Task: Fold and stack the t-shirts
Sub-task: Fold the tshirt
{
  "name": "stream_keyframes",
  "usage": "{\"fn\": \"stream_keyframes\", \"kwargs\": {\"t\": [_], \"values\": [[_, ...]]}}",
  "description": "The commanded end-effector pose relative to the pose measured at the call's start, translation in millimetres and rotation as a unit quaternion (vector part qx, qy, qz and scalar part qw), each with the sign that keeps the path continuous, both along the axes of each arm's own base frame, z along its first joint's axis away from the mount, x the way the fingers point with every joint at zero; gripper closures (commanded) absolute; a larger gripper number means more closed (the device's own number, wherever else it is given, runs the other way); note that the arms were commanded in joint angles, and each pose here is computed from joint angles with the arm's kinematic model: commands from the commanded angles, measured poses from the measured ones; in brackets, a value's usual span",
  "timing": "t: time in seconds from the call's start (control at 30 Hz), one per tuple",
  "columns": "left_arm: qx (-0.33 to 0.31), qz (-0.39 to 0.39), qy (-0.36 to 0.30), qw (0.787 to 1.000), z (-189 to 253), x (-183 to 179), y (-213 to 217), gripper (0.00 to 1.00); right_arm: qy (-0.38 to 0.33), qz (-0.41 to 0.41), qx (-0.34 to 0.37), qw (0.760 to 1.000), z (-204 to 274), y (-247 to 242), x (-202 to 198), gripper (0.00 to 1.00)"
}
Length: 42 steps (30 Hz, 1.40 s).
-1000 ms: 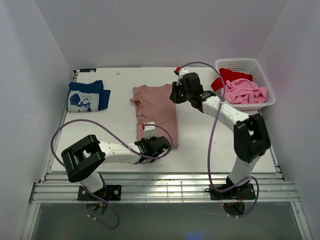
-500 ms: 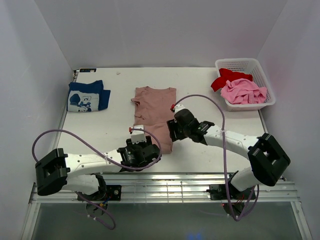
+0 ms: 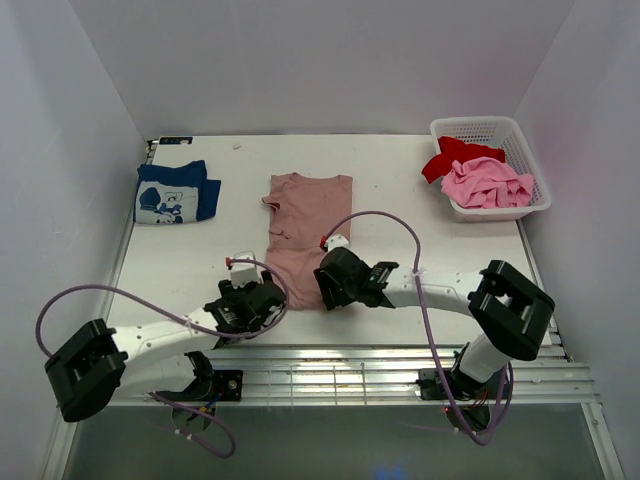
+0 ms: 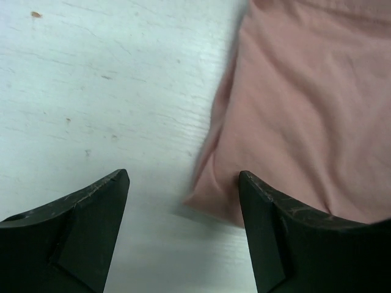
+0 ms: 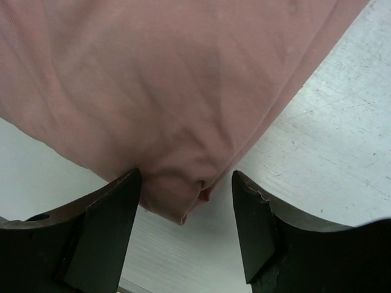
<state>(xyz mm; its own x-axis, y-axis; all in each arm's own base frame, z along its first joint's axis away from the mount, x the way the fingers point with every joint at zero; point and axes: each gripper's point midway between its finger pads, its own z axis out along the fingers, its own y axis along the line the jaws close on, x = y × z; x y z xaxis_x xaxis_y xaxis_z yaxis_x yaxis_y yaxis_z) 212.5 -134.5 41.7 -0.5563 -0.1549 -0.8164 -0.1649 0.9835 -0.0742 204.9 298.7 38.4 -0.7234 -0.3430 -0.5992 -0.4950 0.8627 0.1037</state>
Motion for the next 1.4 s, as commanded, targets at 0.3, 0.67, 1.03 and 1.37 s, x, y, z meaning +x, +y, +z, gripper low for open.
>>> {"fn": "stream_keyframes", "kwargs": {"t": [0.3,0.67,1.03,1.37], "values": [[-0.075,-0.106,-0.036,0.991,10.5,42.0,-30.9,0.18,-0.019,-0.043,-0.012,0.999,3.0,-4.0,2.3,0.33],[-0.038,-0.061,0.056,0.996,-5.8,31.6,-21.0,0.18,-0.005,-0.046,-0.017,0.999,-13.0,-8.0,-3.3,0.33],[0.002,-0.035,0.109,0.993,-21.4,17.0,-3.7,0.19,0.011,-0.052,-0.020,0.998,-24.9,-12.8,-10.4,0.35],[-0.002,-0.039,0.133,0.990,-34.3,8.1,-5.0,0.29,0.012,-0.057,-0.019,0.998,-24.6,-13.5,-10.6,0.40]]}}
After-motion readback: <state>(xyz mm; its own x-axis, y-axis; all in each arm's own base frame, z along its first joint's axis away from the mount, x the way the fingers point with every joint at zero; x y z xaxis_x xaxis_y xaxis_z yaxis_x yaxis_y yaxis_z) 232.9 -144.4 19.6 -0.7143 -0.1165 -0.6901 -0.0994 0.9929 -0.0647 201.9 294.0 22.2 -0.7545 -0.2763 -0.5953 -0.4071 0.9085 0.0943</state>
